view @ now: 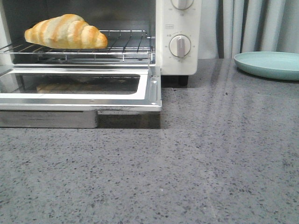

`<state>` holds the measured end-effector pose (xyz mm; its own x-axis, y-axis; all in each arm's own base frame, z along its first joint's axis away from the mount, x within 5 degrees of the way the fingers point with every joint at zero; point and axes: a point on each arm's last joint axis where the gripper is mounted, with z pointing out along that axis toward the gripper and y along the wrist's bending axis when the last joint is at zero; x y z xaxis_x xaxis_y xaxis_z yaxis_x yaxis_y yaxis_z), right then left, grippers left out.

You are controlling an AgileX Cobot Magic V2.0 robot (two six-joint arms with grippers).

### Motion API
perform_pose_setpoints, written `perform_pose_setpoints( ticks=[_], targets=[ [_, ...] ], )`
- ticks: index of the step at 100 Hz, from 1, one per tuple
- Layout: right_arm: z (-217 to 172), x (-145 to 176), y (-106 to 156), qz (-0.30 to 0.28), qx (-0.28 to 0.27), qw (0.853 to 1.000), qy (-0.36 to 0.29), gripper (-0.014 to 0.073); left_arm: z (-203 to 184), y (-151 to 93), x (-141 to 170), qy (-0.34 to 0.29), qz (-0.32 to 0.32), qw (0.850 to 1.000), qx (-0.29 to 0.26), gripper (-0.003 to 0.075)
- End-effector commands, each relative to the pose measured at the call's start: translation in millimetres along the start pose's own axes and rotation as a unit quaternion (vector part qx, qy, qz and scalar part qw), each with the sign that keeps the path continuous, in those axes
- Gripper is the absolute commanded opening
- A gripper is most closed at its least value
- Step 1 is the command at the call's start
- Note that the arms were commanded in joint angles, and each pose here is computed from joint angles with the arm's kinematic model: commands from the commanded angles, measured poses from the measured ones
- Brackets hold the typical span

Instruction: Put bread in oven

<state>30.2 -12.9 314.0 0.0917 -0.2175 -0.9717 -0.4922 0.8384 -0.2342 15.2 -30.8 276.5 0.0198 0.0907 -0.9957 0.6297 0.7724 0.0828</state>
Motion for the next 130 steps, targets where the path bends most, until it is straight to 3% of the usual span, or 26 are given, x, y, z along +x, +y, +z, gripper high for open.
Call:
perform_pose_setpoints(
  ticks=[1, 13, 21, 38, 65, 130],
  targets=[
    [1, -12, -1, -0.015, 0.002, 0.999, -0.034, -0.0050, -2, 10, -3, -0.054, 0.050, 0.995, -0.073, -0.0021],
    [1, -12, -1, -0.015, 0.002, 0.999, -0.034, -0.0050, 9, 24, 21, -0.057, 0.073, 0.981, -0.169, -0.0021],
    [1, -12, -1, -0.015, 0.002, 0.999, -0.034, -0.0050, 14, 30, 40, -0.063, 0.038, 0.974, -0.214, -0.0021],
    [1, -12, -1, -0.015, 0.002, 0.999, -0.034, -0.0050, 19, 34, 76, -0.015, -0.050, 0.966, -0.253, -0.0021],
    [1, -12, -1, -0.015, 0.002, 0.999, -0.034, -0.0050, 21, 29, 98, 0.085, -0.077, 0.965, -0.238, -0.0021],
    [1, -12, -1, -0.015, 0.002, 0.999, -0.034, -0.0050, 21, 29, 98, 0.085, -0.078, 0.965, -0.237, -0.0021]
  ],
)
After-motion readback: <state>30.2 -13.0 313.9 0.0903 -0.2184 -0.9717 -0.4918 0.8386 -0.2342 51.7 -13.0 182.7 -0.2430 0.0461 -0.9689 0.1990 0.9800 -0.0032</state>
